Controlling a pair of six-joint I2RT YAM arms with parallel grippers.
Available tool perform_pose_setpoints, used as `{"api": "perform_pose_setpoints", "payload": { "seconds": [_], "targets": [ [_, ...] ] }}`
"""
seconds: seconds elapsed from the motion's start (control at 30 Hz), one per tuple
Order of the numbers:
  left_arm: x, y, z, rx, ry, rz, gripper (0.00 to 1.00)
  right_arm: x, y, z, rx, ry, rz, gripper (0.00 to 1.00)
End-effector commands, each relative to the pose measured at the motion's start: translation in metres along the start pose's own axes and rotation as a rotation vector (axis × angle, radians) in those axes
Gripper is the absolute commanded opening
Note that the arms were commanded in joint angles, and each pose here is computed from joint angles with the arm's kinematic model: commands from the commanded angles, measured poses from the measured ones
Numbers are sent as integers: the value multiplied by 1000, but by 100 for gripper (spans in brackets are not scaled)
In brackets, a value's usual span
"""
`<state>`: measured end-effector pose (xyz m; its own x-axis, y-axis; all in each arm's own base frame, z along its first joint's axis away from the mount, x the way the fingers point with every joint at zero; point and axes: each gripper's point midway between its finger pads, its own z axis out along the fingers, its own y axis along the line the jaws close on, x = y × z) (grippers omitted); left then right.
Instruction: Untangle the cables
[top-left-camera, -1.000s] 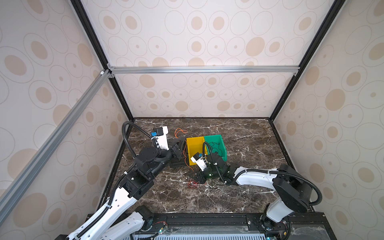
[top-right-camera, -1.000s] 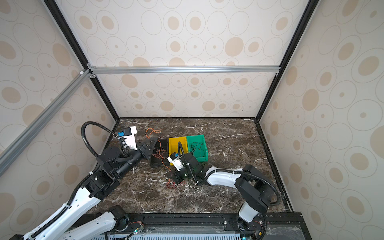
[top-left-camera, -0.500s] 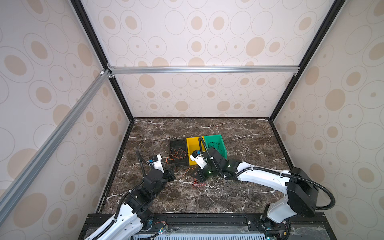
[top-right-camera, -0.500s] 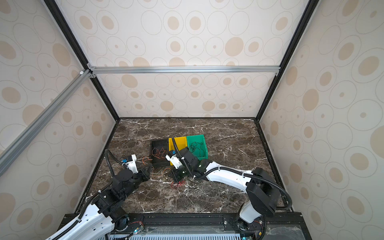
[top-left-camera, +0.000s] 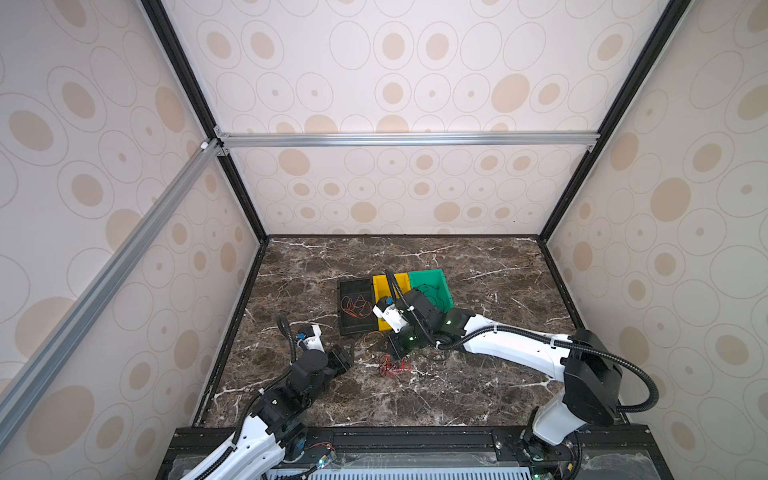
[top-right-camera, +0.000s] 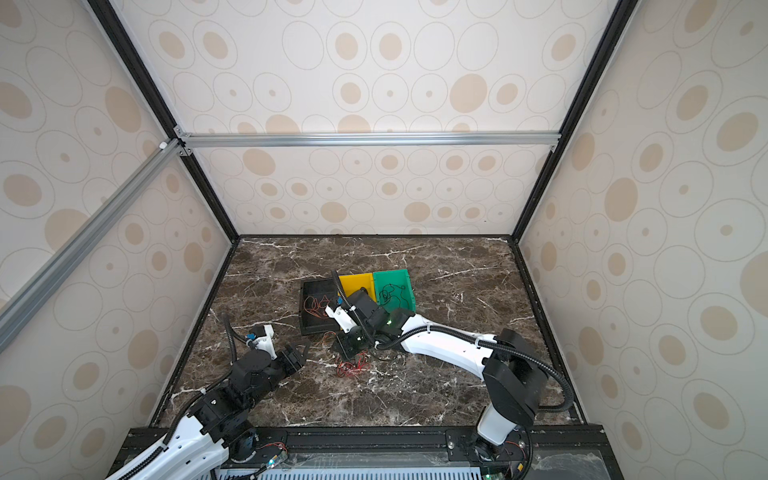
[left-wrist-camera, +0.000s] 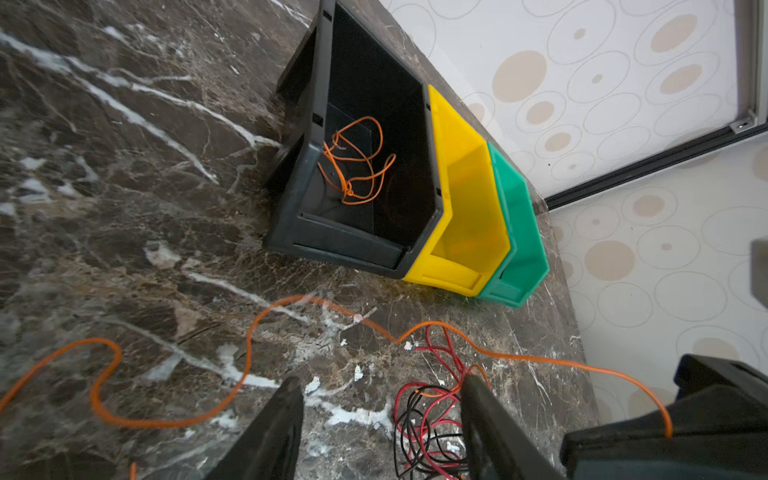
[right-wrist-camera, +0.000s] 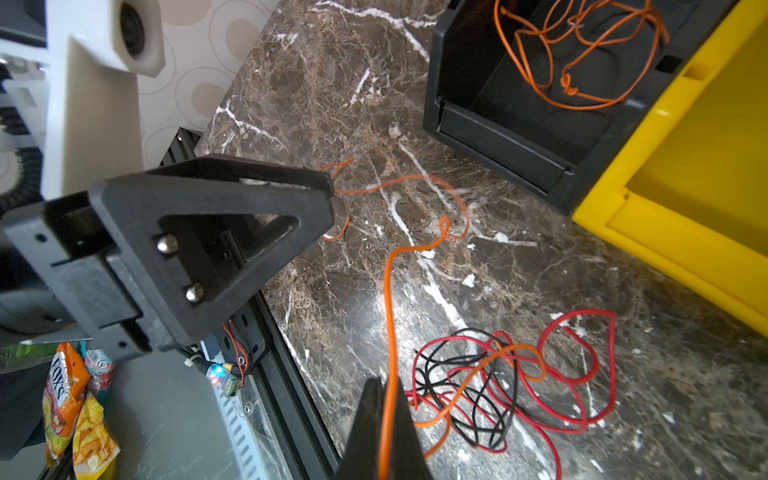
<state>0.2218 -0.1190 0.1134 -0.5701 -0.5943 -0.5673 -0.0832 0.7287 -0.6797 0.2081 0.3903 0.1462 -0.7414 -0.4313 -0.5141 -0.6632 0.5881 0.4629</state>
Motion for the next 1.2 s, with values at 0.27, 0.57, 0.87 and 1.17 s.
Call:
{"api": "perform_pose_setpoints", "payload": {
  "seconds": [0.27, 0.57, 0.87, 1.17],
  "targets": [
    [0, -75, -16, 314, 86, 109, 62, -6, -8, 14, 31, 93, 78, 0],
    [39, -94, -8, 448, 196, 240, 57, -19, -3, 12, -77, 109, 158, 0],
    [64, -70, 11, 369, 223, 262, 50, -28, 8, 2, -162, 90, 181, 0],
    [72, -51, 23, 306, 227, 266, 38, -30, 16, -8, -194, 67, 183, 0]
  ]
}}
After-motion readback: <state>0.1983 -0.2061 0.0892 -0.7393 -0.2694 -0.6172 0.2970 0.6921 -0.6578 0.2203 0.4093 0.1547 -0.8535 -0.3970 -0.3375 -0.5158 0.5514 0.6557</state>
